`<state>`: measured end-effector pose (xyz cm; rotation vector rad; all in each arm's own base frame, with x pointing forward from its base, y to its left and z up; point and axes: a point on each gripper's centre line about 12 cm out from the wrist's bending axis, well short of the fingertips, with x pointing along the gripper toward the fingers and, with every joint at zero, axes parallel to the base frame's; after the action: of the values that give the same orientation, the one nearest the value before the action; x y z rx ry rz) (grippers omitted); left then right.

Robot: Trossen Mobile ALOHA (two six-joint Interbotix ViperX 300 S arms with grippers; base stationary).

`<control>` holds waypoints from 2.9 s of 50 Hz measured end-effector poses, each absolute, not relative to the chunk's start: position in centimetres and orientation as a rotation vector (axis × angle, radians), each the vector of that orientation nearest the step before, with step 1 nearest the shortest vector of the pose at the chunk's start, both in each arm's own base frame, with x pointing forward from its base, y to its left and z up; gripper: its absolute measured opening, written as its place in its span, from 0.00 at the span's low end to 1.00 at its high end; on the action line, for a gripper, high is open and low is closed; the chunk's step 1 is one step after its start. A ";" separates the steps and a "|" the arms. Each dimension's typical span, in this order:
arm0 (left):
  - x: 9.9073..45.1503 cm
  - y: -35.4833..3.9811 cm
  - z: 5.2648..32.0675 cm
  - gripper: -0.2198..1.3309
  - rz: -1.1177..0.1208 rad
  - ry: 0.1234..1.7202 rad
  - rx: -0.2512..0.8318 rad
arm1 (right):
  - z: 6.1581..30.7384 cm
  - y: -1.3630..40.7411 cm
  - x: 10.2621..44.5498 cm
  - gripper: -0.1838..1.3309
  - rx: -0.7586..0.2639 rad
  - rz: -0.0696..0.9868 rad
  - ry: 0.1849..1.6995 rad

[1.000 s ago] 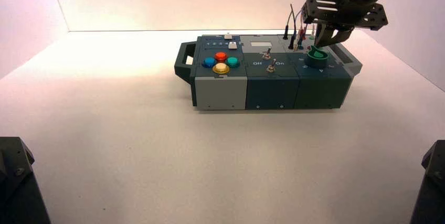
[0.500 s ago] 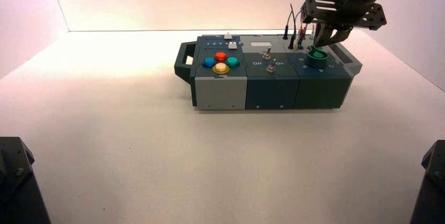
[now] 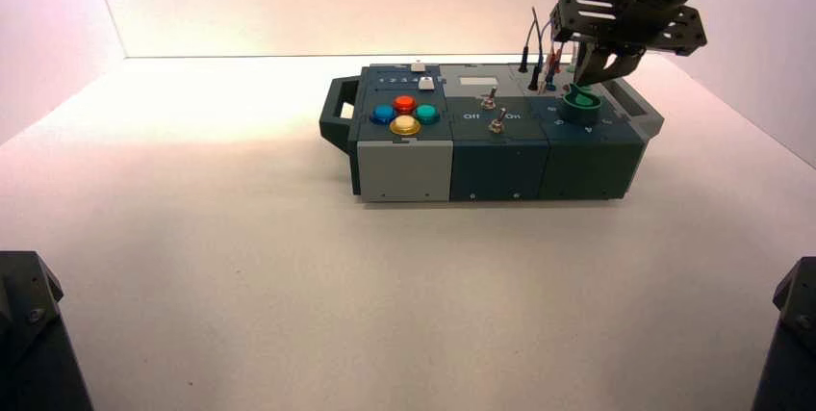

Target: Turn the knob to position 6.

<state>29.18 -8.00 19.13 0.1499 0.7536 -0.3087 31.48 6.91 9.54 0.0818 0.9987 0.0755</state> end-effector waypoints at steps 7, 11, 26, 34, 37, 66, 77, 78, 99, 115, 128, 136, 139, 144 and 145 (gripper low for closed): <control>29.2 -8.0 19.1 0.03 -0.308 0.754 0.148 | 9.5 7.0 31.7 0.03 0.082 0.076 0.999; 29.2 -8.0 19.1 0.03 -0.309 0.754 0.150 | 9.5 7.1 31.8 0.03 0.083 0.077 0.999; 29.2 -8.0 19.2 0.03 -0.307 0.748 0.148 | 9.5 7.3 31.8 0.03 0.083 0.082 0.998; 29.2 -8.0 19.2 0.03 -0.307 0.745 0.149 | 9.5 7.4 31.8 0.03 0.087 0.082 0.997; 29.2 -8.0 19.2 0.03 -0.307 0.746 0.150 | 9.5 7.4 31.8 0.03 0.091 0.080 0.999; 29.2 -8.0 19.2 0.03 -0.307 0.746 0.148 | 9.1 8.5 31.8 0.03 0.093 0.100 1.013; 29.2 -8.0 19.2 0.04 -0.307 0.746 0.150 | 9.1 8.5 31.8 0.03 0.095 0.099 1.013; 29.2 -8.0 19.2 0.04 -0.307 0.748 0.150 | 9.1 8.6 31.8 0.03 0.095 0.100 1.012; 29.2 -8.0 19.2 0.03 -0.307 0.746 0.150 | 9.1 9.0 31.7 0.03 0.098 0.107 1.015; 29.2 -8.0 19.2 0.03 -0.307 0.745 0.149 | 9.1 9.2 31.7 0.03 0.103 0.110 1.013; 29.2 -8.0 19.2 0.03 -0.307 0.748 0.150 | 9.1 9.4 31.6 0.03 0.106 0.114 1.016; 29.2 -8.0 19.2 0.03 -0.307 0.746 0.150 | 9.1 9.6 31.6 0.03 0.107 0.116 1.015; 29.2 -8.0 19.2 0.03 -0.307 0.746 0.150 | 9.1 9.7 31.5 0.03 0.106 0.119 1.017; 29.2 -8.0 19.2 0.03 -0.307 0.746 0.150 | 9.1 9.9 31.4 0.03 0.109 0.122 1.018; 29.2 -8.0 19.2 0.03 -0.308 0.747 0.153 | 9.1 9.9 31.4 0.03 0.107 0.122 1.018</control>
<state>29.24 -7.99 19.18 0.1526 0.7472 -0.3083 31.44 9.90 9.14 0.1075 1.0181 0.1224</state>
